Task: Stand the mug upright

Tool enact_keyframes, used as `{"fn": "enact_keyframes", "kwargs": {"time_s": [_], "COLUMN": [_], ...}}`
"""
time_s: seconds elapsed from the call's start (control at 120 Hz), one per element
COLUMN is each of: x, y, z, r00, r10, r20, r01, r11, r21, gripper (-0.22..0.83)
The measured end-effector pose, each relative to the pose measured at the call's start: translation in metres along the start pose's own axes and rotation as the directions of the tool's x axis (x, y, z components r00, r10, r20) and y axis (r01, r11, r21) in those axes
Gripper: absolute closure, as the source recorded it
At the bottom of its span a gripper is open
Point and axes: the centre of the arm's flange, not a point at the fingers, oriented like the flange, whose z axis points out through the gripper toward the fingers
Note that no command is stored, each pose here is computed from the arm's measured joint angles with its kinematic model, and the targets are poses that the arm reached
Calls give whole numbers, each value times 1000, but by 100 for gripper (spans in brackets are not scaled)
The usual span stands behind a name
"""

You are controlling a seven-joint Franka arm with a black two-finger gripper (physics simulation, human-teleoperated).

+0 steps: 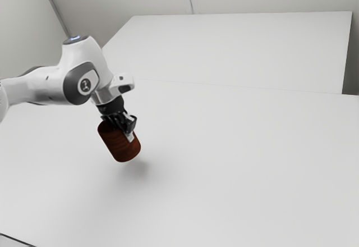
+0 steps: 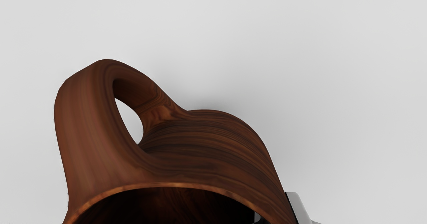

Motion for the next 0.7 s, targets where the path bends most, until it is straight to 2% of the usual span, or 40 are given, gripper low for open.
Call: {"fn": "enact_keyframes", "kwargs": {"time_s": [0.392, 0.7], "x": [4, 8], "y": [3, 3], "z": [32, 53], "r00": [996, 993], "r10": [-71, -109], "r20": [-47, -35], "r01": [72, 109], "r11": [997, 994], "r21": [14, 13], "gripper": [78, 78]}}
